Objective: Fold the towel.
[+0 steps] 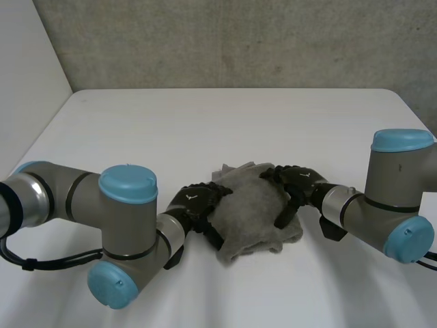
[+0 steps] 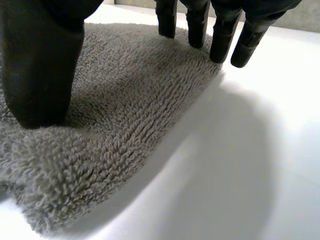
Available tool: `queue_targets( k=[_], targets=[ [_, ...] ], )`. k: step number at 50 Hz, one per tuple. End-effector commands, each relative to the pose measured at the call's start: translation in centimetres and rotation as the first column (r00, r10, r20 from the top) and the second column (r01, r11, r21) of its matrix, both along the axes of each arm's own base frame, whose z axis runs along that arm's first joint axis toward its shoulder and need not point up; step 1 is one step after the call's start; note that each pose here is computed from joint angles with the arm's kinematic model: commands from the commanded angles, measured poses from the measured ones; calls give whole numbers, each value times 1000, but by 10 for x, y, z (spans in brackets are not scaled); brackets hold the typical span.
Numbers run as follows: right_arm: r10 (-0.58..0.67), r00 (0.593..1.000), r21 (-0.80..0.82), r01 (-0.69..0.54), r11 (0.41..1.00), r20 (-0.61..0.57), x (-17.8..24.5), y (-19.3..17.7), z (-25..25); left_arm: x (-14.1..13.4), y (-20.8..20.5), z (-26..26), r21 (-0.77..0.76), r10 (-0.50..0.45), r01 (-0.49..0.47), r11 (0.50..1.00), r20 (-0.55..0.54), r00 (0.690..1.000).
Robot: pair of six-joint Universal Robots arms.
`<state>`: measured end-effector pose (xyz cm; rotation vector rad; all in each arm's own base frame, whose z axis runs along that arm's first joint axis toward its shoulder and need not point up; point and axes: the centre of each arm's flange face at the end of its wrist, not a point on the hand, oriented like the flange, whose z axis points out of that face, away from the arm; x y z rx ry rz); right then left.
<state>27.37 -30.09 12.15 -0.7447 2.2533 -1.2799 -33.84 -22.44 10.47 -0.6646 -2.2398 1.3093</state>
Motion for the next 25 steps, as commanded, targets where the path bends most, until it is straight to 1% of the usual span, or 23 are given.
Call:
queue_targets(
  k=[1, 2, 3, 4, 5, 6, 7, 8, 10, 11, 12, 13, 14, 15, 16, 17, 20, 22, 23, 25],
  targets=[
    [-5, 1000, -109, 5, 994, -2, -3, 2, 36, 1, -10, 21, -48, 16, -17, 999, -34, 999],
    [-12, 1000, -133, 13, 991, 10, -4, 2, 48, 2, -12, 32, -71, 20, -23, 997, -52, 998],
    [-12, 1000, -134, 13, 991, 11, -4, 2, 48, 2, -12, 32, -71, 20, -24, 997, -52, 998],
    [-17, 1000, -161, 20, 987, 25, -5, 3, 60, 3, -13, 45, -97, 23, -29, 995, -71, 997],
    [-18, 999, -192, 24, 981, 36, -5, 3, 72, 3, -13, 45, -97, 23, -30, 995, -71, 997],
    [-18, 999, -193, 24, 981, 36, -5, 3, 72, 4, -15, 54, -115, 27, -37, 993, -87, 996],
    [-21, 999, -231, 32, 972, 49, -5, 4, 87, 6, -16, 64, -133, 35, -48, 990, -103, 994],
    [-21, 999, -231, 32, 972, 50, -5, 5, 87, 6, -16, 64, -133, 35, -49, 990, -103, 994],
    [-66, 995, -318, 86, 944, 72, -11, 3, 119, 15, -23, 86, -178, 78, -101, 979, -133, 988],
    [-66, 995, -318, 86, 944, 72, -11, 3, 119, 15, -23, 86, -178, 78, -101, 979, -133, 988],
    [-92, 992, -354, 116, 928, 84, -13, 2, 132, 22, -28, 99, -202, 105, -135, 970, -150, 983],
    [-114, 989, -386, 143, 911, 96, -15, 1, 144, 22, -28, 99, -202, 106, -135, 970, -151, 983],
    [-114, 989, -386, 143, 911, 96, -15, 1, 144, 29, -33, 110, -224, 139, -174, 959, -163, 977],
    [-134, 985, -412, 166, 896, 107, -17, -1, 154, 35, -37, 122, -248, 169, -209, 946, -172, 971],
    [-147, 982, -433, 184, 882, 117, -18, -2, 162, 35, -37, 122, -248, 169, -209, 946, -172, 971],
    [-148, 982, -434, 184, 882, 117, -18, -2, 162, 42, -39, 134, -263, 197, -240, 935, -179, 964],
    [-148, 980, -468, 195, 862, 136, -19, -2, 177, 48, -41, 148, -279, 221, -269, 922, -192, 956],
    [-152, 978, -478, 203, 855, 143, -20, -1, 182, 61, -46, 178, -304, 263, -319, 898, -213, 941],
    [-150, 978, -481, 204, 853, 147, -19, 2, 185, 61, -46, 178, -304, 263, -320, 897, -213, 941],
    [-158, 975, -485, 214, 848, 153, -20, 4, 187, 69, -47, 194, -304, 286, -341, 889, -213, 934]
  ],
)
